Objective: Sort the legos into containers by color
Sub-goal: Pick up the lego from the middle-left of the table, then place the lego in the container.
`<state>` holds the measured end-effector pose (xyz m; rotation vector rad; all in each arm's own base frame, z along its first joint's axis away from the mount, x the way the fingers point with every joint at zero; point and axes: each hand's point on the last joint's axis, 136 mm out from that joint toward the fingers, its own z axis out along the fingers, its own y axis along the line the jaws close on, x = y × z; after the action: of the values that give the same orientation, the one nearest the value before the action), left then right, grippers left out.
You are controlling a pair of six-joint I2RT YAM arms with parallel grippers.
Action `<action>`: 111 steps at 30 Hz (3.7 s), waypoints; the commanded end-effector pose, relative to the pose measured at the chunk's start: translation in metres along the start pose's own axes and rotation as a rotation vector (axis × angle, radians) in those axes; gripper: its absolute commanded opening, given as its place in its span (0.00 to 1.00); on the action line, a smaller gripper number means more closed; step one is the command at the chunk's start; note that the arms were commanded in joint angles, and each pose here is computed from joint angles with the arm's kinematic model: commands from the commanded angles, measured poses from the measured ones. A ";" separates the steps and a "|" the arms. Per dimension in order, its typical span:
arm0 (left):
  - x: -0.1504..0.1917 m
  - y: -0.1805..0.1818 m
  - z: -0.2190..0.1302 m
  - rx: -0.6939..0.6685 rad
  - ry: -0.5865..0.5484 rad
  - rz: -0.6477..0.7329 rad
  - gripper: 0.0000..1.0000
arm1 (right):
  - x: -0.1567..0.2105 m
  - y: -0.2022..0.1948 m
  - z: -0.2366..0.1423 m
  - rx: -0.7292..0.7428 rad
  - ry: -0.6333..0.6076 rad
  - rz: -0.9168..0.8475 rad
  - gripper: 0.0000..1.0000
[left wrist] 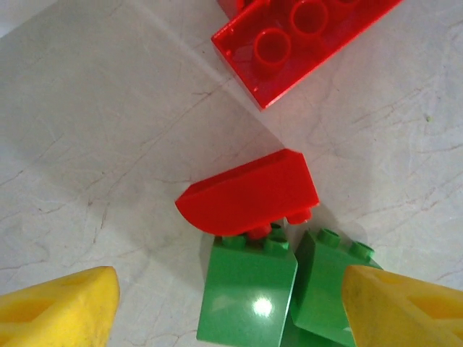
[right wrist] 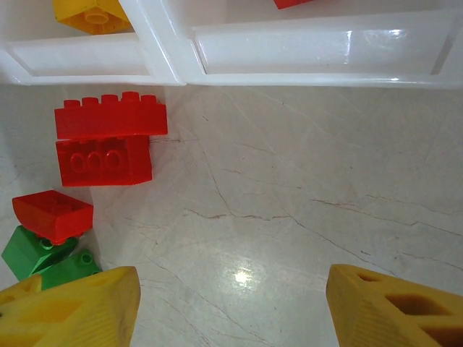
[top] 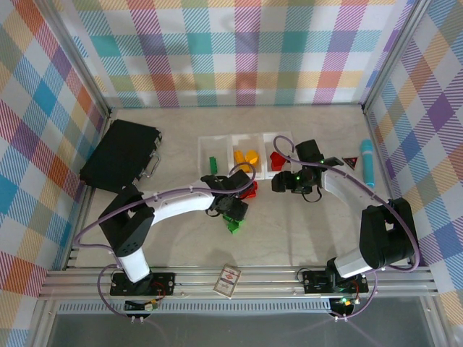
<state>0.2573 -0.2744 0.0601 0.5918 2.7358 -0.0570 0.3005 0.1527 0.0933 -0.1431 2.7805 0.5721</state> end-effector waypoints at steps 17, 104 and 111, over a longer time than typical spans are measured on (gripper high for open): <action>0.004 0.006 0.028 0.068 0.096 -0.065 0.69 | 0.006 -0.002 -0.003 0.002 0.012 -0.029 0.69; -0.212 0.138 -0.006 -0.002 -0.373 -0.460 0.52 | 0.045 0.006 -0.042 -0.064 -0.084 0.021 0.65; -0.189 0.118 -0.088 0.122 -0.487 -0.424 0.68 | 0.058 0.007 -0.054 -0.069 -0.084 0.047 0.65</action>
<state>0.4585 -0.2268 0.1438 -0.0349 2.4697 -0.2943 0.2442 0.1391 0.1286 -0.1069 2.6511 0.6558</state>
